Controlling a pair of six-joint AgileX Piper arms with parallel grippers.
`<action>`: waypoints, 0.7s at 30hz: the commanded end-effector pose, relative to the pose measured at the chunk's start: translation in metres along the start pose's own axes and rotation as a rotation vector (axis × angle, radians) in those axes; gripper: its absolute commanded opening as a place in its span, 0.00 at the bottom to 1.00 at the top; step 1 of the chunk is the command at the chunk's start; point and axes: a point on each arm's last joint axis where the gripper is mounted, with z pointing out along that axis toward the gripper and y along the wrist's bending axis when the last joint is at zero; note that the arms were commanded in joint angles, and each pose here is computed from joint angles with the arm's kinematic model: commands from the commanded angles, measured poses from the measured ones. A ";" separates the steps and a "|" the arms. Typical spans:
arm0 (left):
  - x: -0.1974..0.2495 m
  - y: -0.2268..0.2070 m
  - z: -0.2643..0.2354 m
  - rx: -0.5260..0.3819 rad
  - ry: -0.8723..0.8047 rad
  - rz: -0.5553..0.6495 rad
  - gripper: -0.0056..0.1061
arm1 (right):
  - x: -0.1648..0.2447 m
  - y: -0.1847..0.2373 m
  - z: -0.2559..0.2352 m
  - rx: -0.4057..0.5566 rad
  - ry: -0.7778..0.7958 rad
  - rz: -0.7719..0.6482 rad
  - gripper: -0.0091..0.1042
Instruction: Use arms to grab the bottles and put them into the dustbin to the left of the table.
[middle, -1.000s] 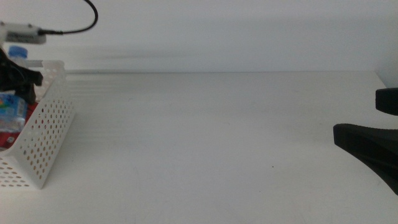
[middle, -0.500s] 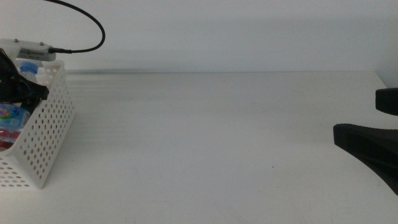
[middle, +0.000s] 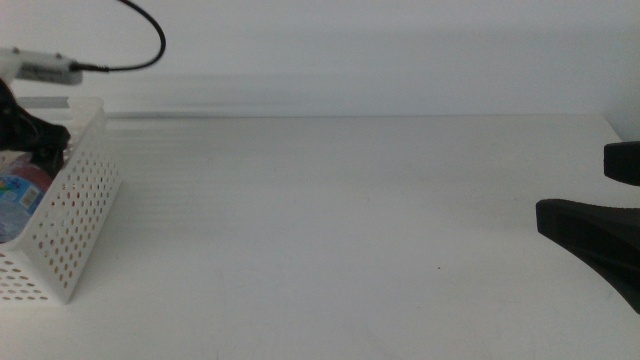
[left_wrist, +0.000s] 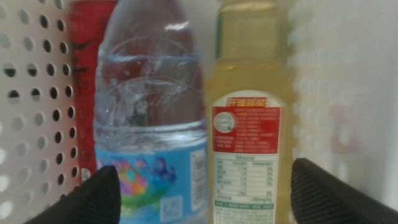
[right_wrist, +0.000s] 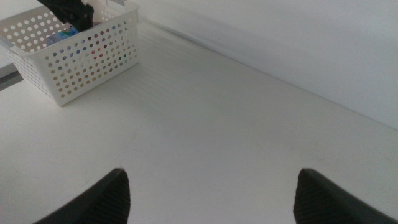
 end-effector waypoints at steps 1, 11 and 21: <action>-0.004 0.001 -0.049 -0.010 -0.145 -0.044 0.86 | -0.014 -0.001 -0.005 0.010 -0.096 -0.018 0.73; 0.018 -0.028 -0.129 0.139 -0.398 -0.024 0.86 | -0.014 -0.001 -0.005 0.010 -0.096 -0.019 0.73; 0.048 -0.069 -0.195 0.266 -0.621 0.031 0.86 | -0.014 -0.001 -0.005 0.010 -0.096 -0.019 0.73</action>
